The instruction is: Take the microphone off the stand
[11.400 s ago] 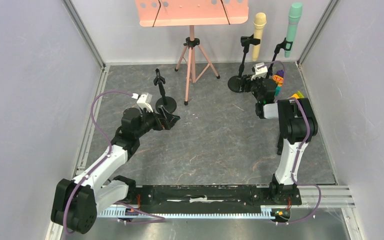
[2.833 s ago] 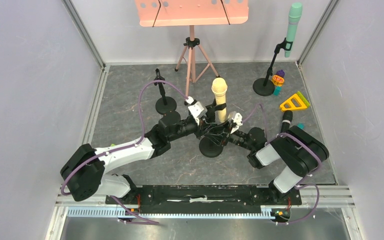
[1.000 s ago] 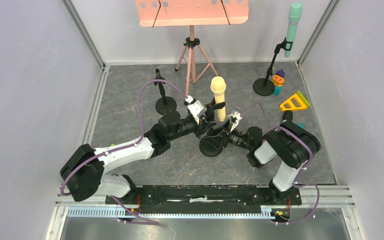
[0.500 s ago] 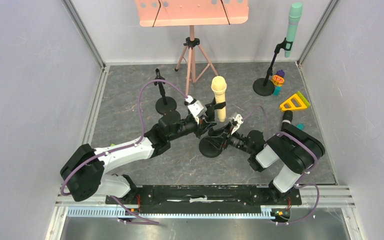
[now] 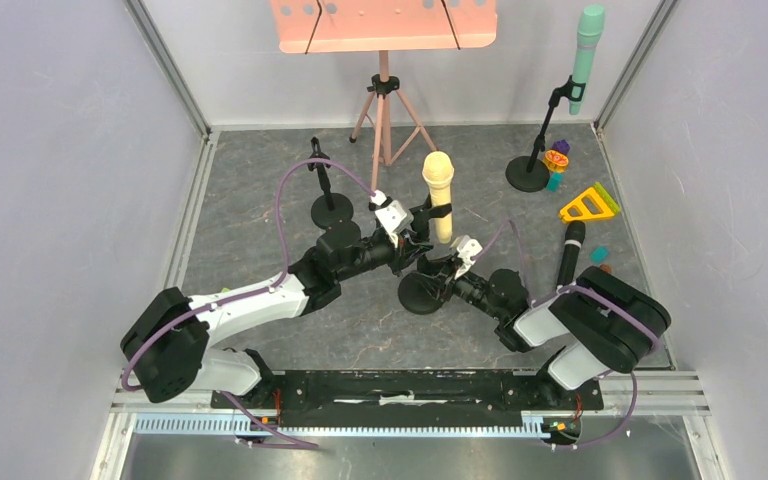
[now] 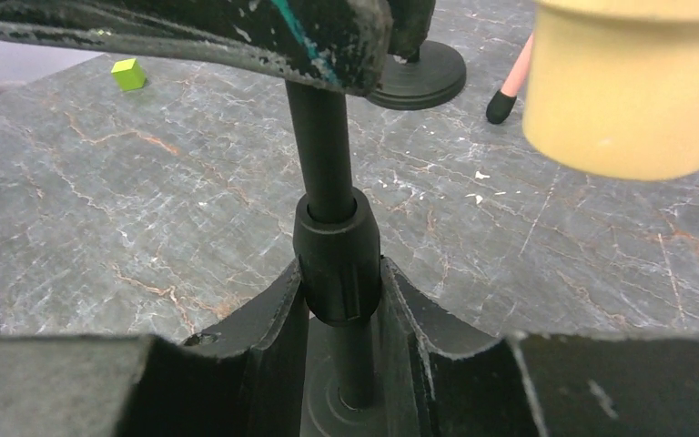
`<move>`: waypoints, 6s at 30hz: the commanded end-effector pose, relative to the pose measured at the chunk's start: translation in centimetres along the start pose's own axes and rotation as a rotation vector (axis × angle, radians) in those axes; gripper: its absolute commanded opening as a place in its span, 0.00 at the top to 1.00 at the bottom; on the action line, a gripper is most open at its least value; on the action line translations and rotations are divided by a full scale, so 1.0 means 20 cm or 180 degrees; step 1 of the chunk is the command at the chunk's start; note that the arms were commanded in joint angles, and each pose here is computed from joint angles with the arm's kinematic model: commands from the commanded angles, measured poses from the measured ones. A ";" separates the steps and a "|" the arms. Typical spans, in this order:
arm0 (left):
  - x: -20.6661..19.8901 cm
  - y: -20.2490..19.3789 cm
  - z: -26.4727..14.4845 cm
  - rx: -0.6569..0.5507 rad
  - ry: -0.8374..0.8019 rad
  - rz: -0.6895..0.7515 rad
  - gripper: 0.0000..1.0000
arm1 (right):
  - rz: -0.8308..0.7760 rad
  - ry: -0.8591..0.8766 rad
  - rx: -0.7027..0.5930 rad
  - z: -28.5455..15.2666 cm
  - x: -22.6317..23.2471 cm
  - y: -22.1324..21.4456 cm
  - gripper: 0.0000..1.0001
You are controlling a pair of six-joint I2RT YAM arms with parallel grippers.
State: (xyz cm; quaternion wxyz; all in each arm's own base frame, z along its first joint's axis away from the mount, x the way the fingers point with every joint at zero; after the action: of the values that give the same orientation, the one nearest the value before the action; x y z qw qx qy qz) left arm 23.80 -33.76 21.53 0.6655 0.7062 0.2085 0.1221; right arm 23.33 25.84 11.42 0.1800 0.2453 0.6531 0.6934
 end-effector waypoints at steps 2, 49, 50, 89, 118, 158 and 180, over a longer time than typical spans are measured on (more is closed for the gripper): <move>0.01 -0.02 0.00 0.0067 0.0015 -0.0077 0.98 | -0.0329 -0.0214 -0.0646 0.07 -0.06 0.30 0.98; 0.04 0.00 -0.02 0.0047 0.0170 -0.0006 0.98 | -0.0045 -0.0988 -0.0415 -0.01 -0.08 0.11 0.77; 0.04 -0.01 -0.02 0.0074 0.0168 -0.0001 0.98 | -0.0053 -0.0896 -0.0425 -0.02 -0.06 0.11 0.68; -0.08 0.47 -0.27 -0.0565 0.0087 -0.0006 0.00 | -0.0487 -0.0894 0.0146 -0.22 -0.13 0.71 0.23; -0.04 0.61 -0.18 -0.0682 0.0197 0.0028 0.18 | -0.0639 -0.0675 -0.0674 -0.28 0.00 1.28 0.24; -0.03 0.27 -0.15 0.0167 0.0069 0.0085 0.55 | -0.0913 -0.0466 0.0681 -0.20 -0.08 0.54 0.31; -0.15 0.08 -0.14 0.0575 -0.0384 0.0095 0.66 | -0.0708 -0.1013 0.0567 -0.19 -0.18 0.66 0.27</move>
State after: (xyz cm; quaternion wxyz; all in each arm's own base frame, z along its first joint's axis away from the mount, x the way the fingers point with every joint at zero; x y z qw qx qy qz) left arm 22.32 -32.45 31.73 0.7057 0.6737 0.1685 0.1404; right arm 24.35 21.06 32.24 0.3614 0.2138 0.6118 0.6704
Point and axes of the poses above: each gripper's point midway between its finger pads, its own z axis out along the fingers, its own x axis along the line the jaws close on, y = z × x, the point moved 2 cm from there along -z, back along the fingers
